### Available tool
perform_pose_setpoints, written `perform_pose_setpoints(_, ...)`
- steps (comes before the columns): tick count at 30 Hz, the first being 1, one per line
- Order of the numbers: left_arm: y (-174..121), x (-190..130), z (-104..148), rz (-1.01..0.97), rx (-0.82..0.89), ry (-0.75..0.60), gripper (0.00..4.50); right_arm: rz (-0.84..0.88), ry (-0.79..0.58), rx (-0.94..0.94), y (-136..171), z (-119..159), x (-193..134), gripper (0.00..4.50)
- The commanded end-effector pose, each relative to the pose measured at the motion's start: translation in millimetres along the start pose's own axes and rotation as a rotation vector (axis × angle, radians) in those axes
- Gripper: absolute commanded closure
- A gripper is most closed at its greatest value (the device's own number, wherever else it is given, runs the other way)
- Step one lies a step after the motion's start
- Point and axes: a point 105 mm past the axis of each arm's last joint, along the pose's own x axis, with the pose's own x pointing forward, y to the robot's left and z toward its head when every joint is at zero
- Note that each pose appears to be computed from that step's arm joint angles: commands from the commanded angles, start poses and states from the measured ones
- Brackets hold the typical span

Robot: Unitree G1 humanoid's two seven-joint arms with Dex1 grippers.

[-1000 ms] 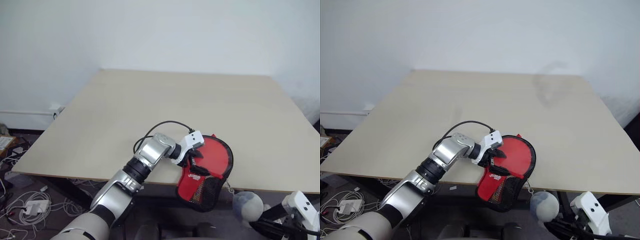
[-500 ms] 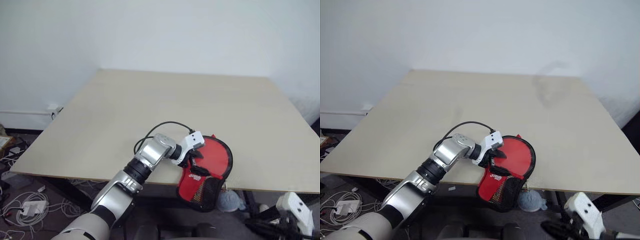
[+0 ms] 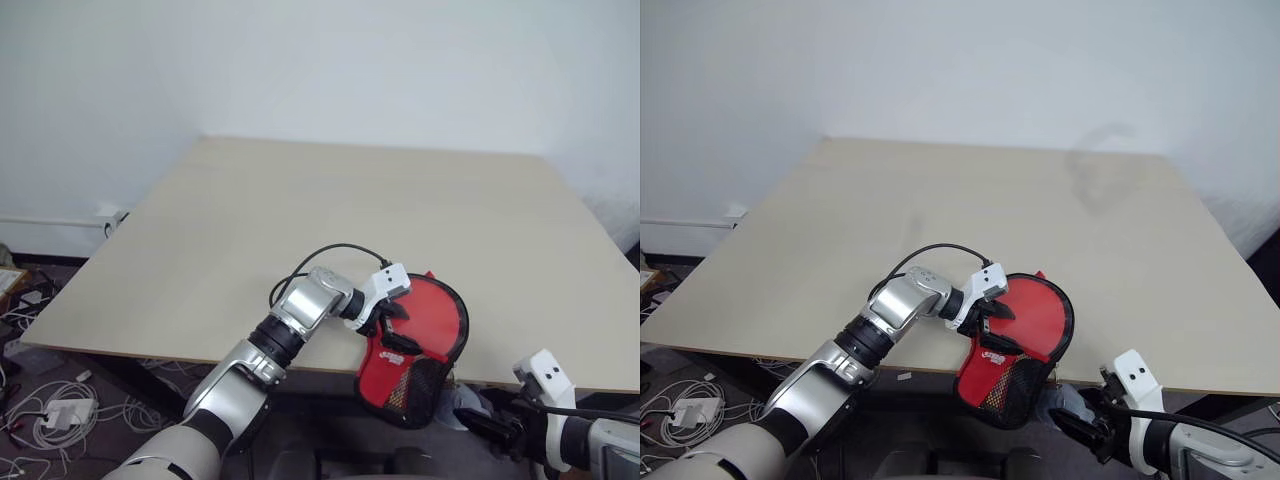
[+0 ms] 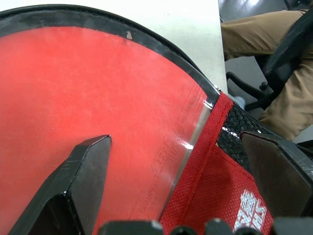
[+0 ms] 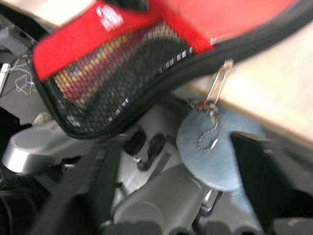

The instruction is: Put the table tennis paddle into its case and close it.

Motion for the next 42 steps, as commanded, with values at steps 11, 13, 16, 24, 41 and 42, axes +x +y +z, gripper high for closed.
perform_pose_setpoints(11, 4.1, 6.3, -49.0, 0.015, -0.134, 0.160, 0.00, -0.049, -0.020, -0.003, -16.1, -3.4, 24.2, 0.02)
perform_pose_setpoints(13, 4.4, 6.0, -48.8, 0.016, -0.132, 0.159, 0.00, -0.045, -0.009, 0.001, -15.8, -5.2, 29.0, 0.02)
perform_pose_setpoints(16, 4.8, 5.8, -48.9, 0.018, -0.132, 0.159, 0.00, -0.051, 0.010, 0.033, -19.6, -10.4, 38.7, 0.02)
perform_pose_setpoints(24, 5.8, 4.8, -48.9, 0.022, -0.128, 0.161, 0.00, -0.066, 0.033, 0.016, -27.6, -15.7, 63.6, 0.02)
perform_pose_setpoints(41, 10.5, 1.7, -50.4, 0.047, -0.122, 0.162, 0.00, -0.085, 0.089, -0.007, -36.9, -27.2, 66.3, 2.30)
perform_pose_setpoints(42, 10.5, 1.7, -50.5, 0.047, -0.122, 0.162, 0.00, -0.070, 0.082, -0.014, -33.8, -25.3, 64.6, 2.69)
